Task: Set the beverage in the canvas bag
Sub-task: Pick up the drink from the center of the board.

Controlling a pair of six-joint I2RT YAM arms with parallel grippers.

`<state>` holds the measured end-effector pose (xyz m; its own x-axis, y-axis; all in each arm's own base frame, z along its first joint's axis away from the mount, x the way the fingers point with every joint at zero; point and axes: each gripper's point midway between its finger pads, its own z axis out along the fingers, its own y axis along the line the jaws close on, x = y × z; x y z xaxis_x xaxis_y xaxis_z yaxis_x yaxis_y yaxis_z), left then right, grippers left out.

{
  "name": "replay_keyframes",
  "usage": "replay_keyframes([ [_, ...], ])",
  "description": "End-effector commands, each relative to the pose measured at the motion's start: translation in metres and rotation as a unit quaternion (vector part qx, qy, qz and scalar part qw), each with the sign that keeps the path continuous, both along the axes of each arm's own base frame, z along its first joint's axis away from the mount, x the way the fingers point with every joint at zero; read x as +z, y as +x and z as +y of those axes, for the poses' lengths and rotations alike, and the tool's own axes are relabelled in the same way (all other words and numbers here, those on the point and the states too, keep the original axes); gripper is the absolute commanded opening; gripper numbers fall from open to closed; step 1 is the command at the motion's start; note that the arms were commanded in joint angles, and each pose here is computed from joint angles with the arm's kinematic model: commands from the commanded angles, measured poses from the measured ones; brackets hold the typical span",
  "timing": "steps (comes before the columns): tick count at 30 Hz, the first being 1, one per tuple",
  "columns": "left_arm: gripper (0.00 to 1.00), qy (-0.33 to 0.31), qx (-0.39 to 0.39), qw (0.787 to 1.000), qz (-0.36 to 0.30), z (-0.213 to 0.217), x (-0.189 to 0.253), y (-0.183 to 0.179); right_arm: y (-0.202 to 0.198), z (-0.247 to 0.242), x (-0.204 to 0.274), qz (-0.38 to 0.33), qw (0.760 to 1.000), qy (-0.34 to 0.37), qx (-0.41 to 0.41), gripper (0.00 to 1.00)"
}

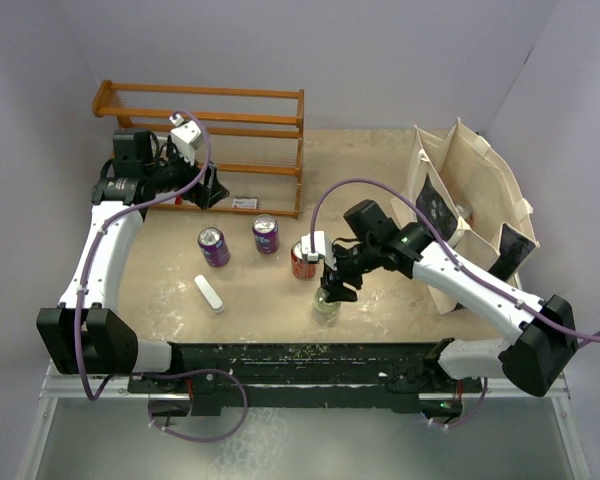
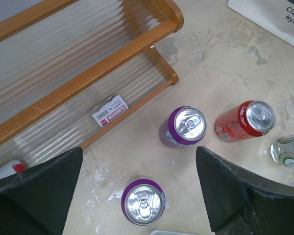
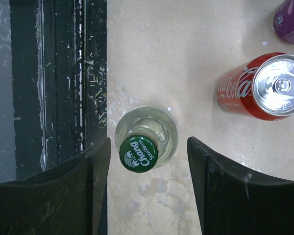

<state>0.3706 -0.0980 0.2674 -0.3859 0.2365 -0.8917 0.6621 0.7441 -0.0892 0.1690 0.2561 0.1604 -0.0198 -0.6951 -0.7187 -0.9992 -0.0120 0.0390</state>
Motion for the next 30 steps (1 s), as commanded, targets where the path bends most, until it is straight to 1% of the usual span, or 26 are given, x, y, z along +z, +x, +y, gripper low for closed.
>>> replay_keyframes([
  [1, 0.99, -0.024, -0.012, 0.999, -0.03, -0.005, 0.023, 0.001, 0.004, 0.005, -0.004, -0.012, 1.0, 0.004, 0.0, 0.6],
  [3, 0.99, -0.026, -0.013, 0.999, -0.027, -0.005, 0.022, 0.001, 0.003, 0.004, -0.009, -0.009, 1.0, -0.001, 0.002, 0.56],
  [5, 0.99, -0.028, -0.014, 0.999, -0.025, -0.006, 0.022, 0.001, 0.001, 0.004, -0.011, -0.005, 1.0, -0.001, 0.005, 0.54],
  [11, 0.99, -0.031, -0.014, 0.999, -0.022, -0.007, 0.021, 0.004, -0.004, 0.003, -0.015, 0.003, 1.0, -0.001, 0.01, 0.52],
  [18, 0.99, -0.032, -0.013, 0.999, -0.019, -0.006, 0.018, 0.004, -0.008, 0.007, -0.011, 0.013, 1.0, 0.014, 0.013, 0.46],
  [20, 0.99, -0.034, -0.013, 0.999, -0.017, -0.007, 0.018, 0.005, -0.014, 0.003, -0.021, 0.025, 1.0, 0.007, 0.013, 0.39],
  [24, 0.99, -0.037, -0.014, 0.999, -0.015, -0.008, 0.019, 0.007, -0.013, 0.003, -0.017, 0.019, 1.0, 0.012, 0.008, 0.23],
  [27, 0.99, -0.039, -0.013, 0.999, -0.012, -0.008, 0.02, 0.011, -0.01, 0.002, -0.009, 0.009, 1.0, 0.014, 0.003, 0.02],
  [28, 0.99, -0.039, -0.013, 0.999, -0.012, -0.008, 0.021, 0.012, -0.008, 0.004, -0.002, 0.001, 1.0, 0.02, 0.002, 0.0],
  [30, 0.99, -0.042, -0.013, 0.999, -0.012, -0.008, 0.023, 0.016, -0.007, 0.005, 0.014, -0.01, 0.999, 0.031, 0.002, 0.0],
])
